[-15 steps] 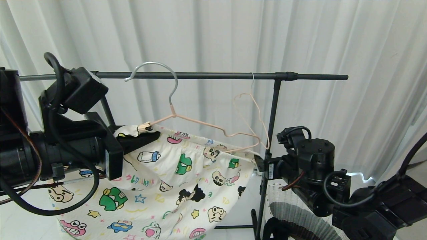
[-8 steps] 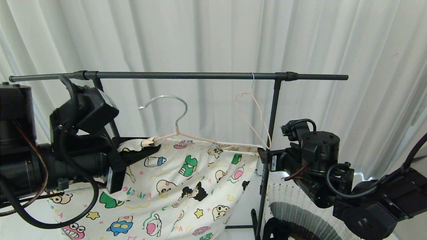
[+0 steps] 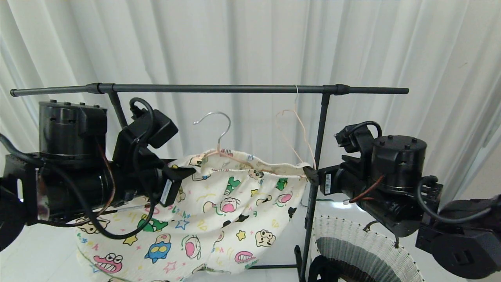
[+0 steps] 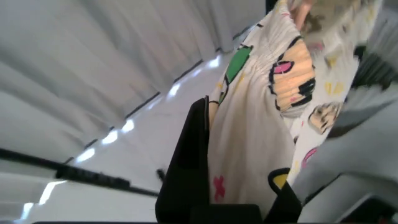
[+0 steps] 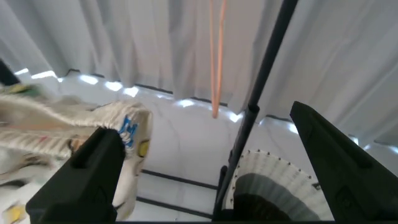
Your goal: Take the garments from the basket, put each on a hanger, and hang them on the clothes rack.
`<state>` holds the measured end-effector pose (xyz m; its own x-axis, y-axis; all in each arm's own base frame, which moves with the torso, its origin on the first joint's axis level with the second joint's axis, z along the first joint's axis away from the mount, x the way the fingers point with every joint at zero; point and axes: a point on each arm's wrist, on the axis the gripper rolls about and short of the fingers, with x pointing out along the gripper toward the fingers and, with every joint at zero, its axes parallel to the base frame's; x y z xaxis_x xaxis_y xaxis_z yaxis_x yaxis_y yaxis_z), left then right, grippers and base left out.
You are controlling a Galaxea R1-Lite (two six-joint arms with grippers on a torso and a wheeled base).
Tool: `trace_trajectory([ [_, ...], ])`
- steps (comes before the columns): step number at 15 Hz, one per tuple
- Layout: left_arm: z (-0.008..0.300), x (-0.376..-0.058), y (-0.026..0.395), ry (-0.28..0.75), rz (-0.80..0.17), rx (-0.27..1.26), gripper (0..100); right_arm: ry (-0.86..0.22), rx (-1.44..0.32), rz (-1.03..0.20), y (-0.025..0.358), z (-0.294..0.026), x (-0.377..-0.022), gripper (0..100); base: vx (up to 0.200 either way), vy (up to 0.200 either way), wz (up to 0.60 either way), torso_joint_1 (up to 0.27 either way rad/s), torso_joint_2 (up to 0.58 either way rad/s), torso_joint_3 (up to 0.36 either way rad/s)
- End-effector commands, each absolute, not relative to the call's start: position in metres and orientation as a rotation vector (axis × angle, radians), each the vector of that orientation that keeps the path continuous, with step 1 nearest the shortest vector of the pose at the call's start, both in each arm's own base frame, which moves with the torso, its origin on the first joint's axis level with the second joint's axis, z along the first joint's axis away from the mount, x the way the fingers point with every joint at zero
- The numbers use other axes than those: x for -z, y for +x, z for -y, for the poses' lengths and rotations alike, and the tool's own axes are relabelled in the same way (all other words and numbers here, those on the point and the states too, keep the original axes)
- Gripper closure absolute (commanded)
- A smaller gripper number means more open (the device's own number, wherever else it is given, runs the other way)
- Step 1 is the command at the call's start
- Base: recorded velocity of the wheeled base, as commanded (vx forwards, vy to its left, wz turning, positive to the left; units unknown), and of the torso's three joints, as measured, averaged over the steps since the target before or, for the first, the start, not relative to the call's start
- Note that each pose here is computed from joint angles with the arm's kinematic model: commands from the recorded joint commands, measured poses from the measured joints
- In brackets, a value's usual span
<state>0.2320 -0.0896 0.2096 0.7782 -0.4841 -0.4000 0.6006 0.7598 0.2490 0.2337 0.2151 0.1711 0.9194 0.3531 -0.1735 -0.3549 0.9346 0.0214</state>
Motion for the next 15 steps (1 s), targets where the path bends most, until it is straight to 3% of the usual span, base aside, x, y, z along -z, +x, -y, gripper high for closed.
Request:
trace_trajectory([
  [1,0.106,-0.206,0.24,0.335,-0.319,0.64,100,-0.001,-0.443,-0.126,0.205,-0.213,-0.201,0,0.0,0.0,0.0,0.0,0.0,0.0],
  [3,0.118,-0.211,0.237,0.285,-0.271,0.676,100,-0.023,-0.566,-0.148,0.188,-0.211,-0.211,0,0.0,0.0,0.0,0.0,0.0,0.0],
  [8,0.133,-0.21,0.222,0.292,-0.248,0.811,100,-0.209,-0.764,-0.155,0.191,-0.2,-0.216,0,0.0,0.0,0.0,0.0,0.0,0.0],
  [15,0.133,-0.207,0.185,0.325,-0.212,0.96,100,-0.386,-1.066,-0.321,0.186,-0.206,-0.209,0,0.0,0.0,0.0,0.0,0.0,0.0],
])
